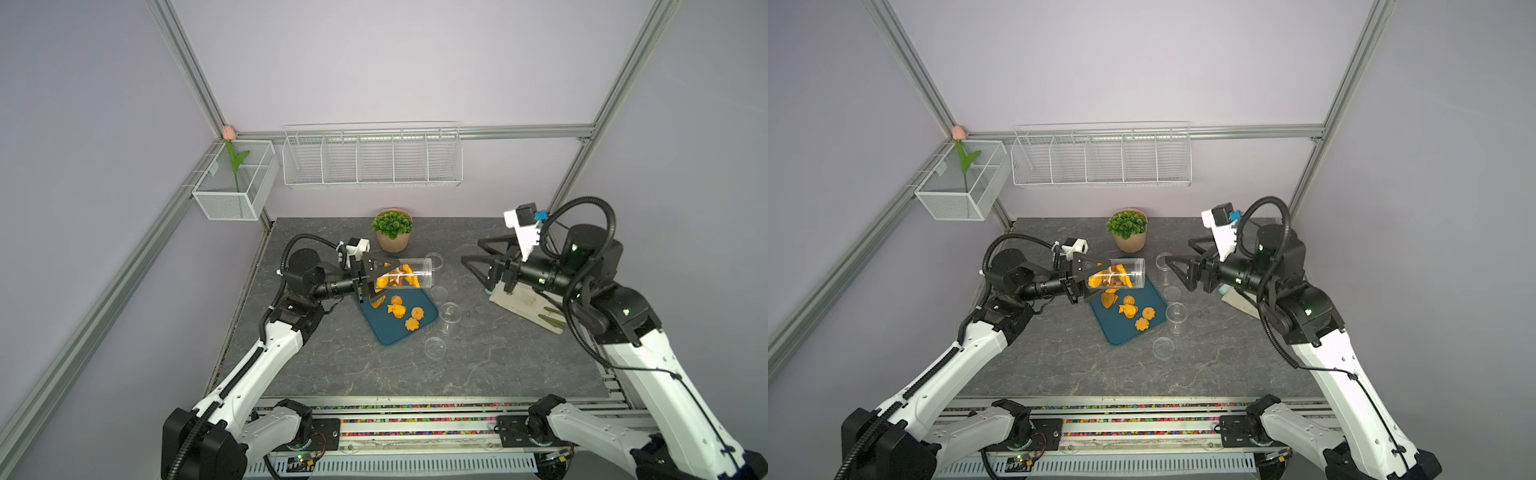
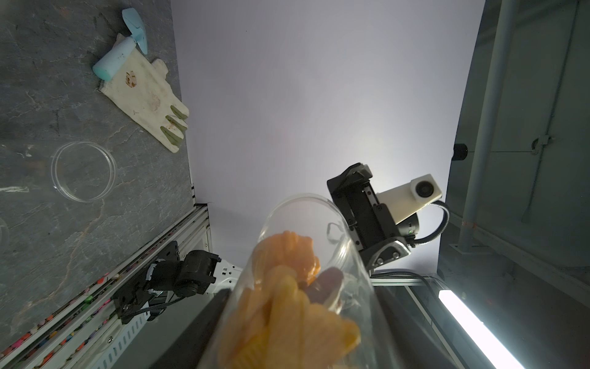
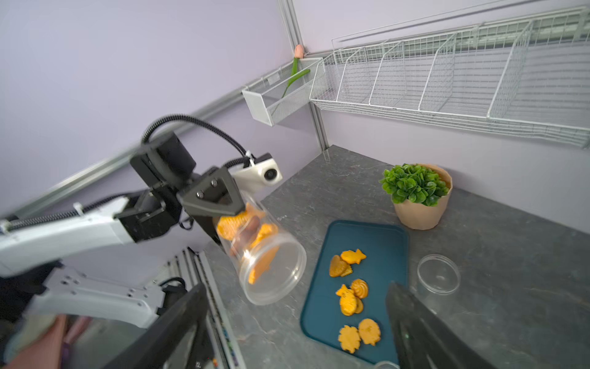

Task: Pour the cookies out of the jar
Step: Unscrew the lid from the jar.

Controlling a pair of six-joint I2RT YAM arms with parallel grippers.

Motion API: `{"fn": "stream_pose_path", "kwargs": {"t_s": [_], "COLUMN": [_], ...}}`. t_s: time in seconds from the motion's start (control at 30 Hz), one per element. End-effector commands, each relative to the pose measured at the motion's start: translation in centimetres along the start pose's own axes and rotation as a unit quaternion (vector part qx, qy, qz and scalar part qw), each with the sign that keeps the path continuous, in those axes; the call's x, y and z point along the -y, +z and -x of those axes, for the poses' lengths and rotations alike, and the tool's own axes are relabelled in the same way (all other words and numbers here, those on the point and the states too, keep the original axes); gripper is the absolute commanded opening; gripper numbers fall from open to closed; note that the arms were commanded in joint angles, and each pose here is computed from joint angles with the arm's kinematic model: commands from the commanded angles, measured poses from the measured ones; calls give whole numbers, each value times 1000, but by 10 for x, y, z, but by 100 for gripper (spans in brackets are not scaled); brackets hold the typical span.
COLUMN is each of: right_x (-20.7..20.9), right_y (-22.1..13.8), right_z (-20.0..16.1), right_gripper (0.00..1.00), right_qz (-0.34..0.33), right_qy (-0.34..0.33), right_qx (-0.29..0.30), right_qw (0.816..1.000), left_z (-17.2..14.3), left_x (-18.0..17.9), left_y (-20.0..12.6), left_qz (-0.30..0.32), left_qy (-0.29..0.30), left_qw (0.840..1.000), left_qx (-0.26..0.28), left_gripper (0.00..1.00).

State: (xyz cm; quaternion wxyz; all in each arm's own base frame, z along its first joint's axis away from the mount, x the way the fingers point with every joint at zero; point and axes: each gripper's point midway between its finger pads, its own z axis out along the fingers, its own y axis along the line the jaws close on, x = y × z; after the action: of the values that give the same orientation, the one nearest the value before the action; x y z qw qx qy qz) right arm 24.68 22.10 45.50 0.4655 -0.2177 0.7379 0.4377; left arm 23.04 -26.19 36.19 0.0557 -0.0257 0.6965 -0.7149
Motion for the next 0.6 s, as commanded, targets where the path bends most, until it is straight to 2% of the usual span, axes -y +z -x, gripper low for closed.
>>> {"fn": "stream_pose_path", "kwargs": {"t_s": [0.0, 0.13, 0.2, 0.57], "right_x": [5, -1, 0, -17], "right_y": [30, 41, 46, 72], "right_z": [-49, -52, -56, -59], "right_gripper": [89, 89, 89, 89], "right_qz": [49, 104, 110, 154], "right_qy": [247, 308, 327, 340], "right_qx": [-138, -148, -158, -172], "right_qw": [958, 934, 925, 912], "left_z": [3, 3, 3, 0], "left_x": [21, 23, 23, 25], "left_y": [0, 1, 0, -1], "left_qz": [-19, -21, -22, -24], "left_qy": [37, 40, 41, 42], "left_qw": [999, 999, 999, 999], "left_qx": [3, 0, 2, 1], "left_gripper": [66, 67, 67, 67]}}
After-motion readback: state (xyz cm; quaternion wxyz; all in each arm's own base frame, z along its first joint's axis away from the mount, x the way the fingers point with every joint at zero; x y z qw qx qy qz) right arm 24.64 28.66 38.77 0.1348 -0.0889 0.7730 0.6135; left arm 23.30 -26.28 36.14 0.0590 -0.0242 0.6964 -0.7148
